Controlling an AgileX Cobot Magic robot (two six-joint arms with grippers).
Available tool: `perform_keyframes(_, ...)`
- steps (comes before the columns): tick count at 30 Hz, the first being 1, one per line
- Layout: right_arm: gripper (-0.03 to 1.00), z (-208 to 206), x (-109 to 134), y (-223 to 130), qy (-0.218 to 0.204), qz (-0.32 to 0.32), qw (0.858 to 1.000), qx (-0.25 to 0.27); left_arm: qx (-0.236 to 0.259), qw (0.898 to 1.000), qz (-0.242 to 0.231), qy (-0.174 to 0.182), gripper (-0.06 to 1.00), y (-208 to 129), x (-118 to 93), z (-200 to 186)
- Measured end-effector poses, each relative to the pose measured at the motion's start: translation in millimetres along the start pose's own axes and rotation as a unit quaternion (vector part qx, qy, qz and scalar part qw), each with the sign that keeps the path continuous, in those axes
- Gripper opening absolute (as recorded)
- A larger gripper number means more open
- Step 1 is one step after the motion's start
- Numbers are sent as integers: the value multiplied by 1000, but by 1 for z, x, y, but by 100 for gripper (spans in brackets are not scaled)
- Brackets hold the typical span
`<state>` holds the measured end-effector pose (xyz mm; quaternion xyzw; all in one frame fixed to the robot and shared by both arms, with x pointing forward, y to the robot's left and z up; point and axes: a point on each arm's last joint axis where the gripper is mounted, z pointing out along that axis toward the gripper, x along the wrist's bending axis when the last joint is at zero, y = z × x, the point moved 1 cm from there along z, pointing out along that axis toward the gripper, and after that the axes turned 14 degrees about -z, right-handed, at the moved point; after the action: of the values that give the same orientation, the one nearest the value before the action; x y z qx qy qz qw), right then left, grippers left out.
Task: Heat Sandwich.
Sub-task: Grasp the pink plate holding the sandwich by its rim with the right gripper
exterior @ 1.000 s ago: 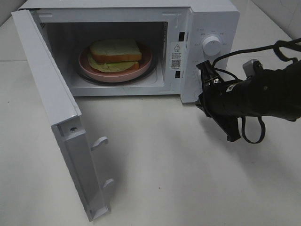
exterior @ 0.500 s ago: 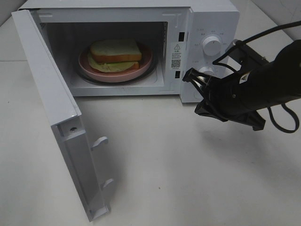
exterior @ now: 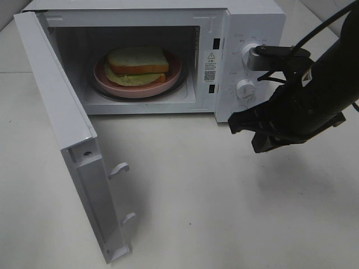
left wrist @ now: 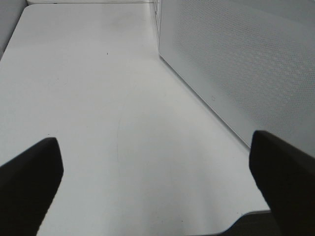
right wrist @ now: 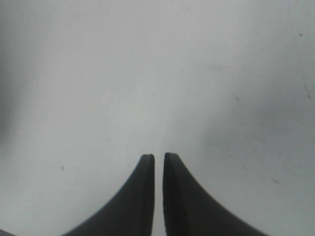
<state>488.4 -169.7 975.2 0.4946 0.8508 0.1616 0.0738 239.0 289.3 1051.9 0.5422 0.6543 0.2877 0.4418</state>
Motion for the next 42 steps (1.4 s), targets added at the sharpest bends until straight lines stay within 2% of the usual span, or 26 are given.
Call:
perform_keyframes(1, 9, 0, 0, 0, 0, 0, 1000, 0, 0, 1000, 0, 0, 97, 0, 0, 0)
perform_keyframes(3, 10, -2, 0, -2, 3, -62, 998, 18, 0, 1000, 0, 0, 97, 0, 0, 0)
perform_keyframes(5, 10, -4, 1, -6, 12, -162, 986, 44, 0, 1000, 0, 0, 97, 0, 0, 0)
perform_keyframes(6, 10, -4, 1, -6, 12, -162, 986, 44, 0, 1000, 0, 0, 97, 0, 0, 0)
perform_keyframes(8, 11, -4, 1, -8, 17, -216, 975, 54, 0, 1000, 0, 0, 97, 0, 0, 0)
perform_keyframes(9, 11, -4, 1, -9, 23, -275, 959, 58, 0, 1000, 0, 0, 97, 0, 0, 0)
perform_keyframes(10, 11, -4, 1, -9, 25, -303, 951, 58, 0, 1000, 0, 0, 97, 0, 0, 0)
perform_keyframes(11, 11, -4, 1, -9, 25, -303, 951, 58, 0, 1000, 0, 0, 97, 0, 0, 0)
perform_keyframes(13, 11, -4, 1, -10, 28, -350, 935, 59, 0, 1000, 0, 0, 97, 0, 0, 0)
perform_keyframes(14, 12, -5, 1, -9, 31, -401, 914, 58, 0, 1000, 0, 0, 97, 0, 0, 0)
perform_keyframes(15, 12, -5, 1, -9, 31, -401, 914, 58, 0, 1000, 0, 0, 97, 0, 0, 0)
perform_keyframes(17, 14, -5, 1, -9, 33, -446, 893, 57, 0, 1000, 0, 0, 97, 0, 0, 0)
perform_keyframes(18, 16, -5, 1, -9, 36, -488, 870, 55, 0, 1000, 0, 0, 97, 0, 0, 0)
perform_keyframes(19, 17, -5, 1, -9, 37, -509, 858, 54, 0, 1000, 0, 0, 97, 0, 0, 0)
perform_keyframes(20, 17, -5, 1, -9, 37, -509, 858, 54, 0, 1000, 0, 0, 97, 0, 0, 0)
perform_keyframes(22, 21, -5, 1, -9, 39, -542, 838, 53, 0, 1000, 0, 0, 97, 0, 0, 0)
perform_keyframes(23, 27, -5, 1, -9, 41, -563, 824, 52, 0, 1000, 0, 0, 97, 0, 0, 0)
perform_keyframes(27, 38, -5, 0, -9, 37, -581, 811, 55, 0, 1000, 0, 0, 97, 0, 0, 0)
perform_keyframes(29, 52, -5, -2, -10, 30, -589, 805, 61, 0, 1000, 0, 0, 97, 0, 0, 0)
perform_keyframes(30, 52, -5, -2, -10, 30, -589, 805, 61, 0, 1000, 0, 0, 97, 0, 0, 0)
perform_keyframes(31, 57, -5, -3, -10, 29, -590, 804, 62, 0, 1000, 0, 0, 97, 0, 0, 0)
perform_keyframes(33, 75, -6, -3, -8, 26, -592, 803, 62, 0, 1000, 0, 0, 97, 0, 0, 0)
perform_keyframes(34, 75, -6, -3, -8, 26, -592, 803, 62, 0, 1000, 0, 0, 97, 0, 0, 0)
perform_keyframes(36, 87, -10, -1, -2, 19, -596, 801, 56, 0, 1000, 0, 0, 97, 0, 0, 0)
perform_keyframes(40, 93, -16, 3, 7, 6, -608, 792, 50, 0, 1000, 0, 0, 97, 0, 0, 0)
perform_keyframes(42, 94, -23, 8, 17, -10, -623, 781, 41, 0, 1000, 0, 0, 97, 0, 0, 0)
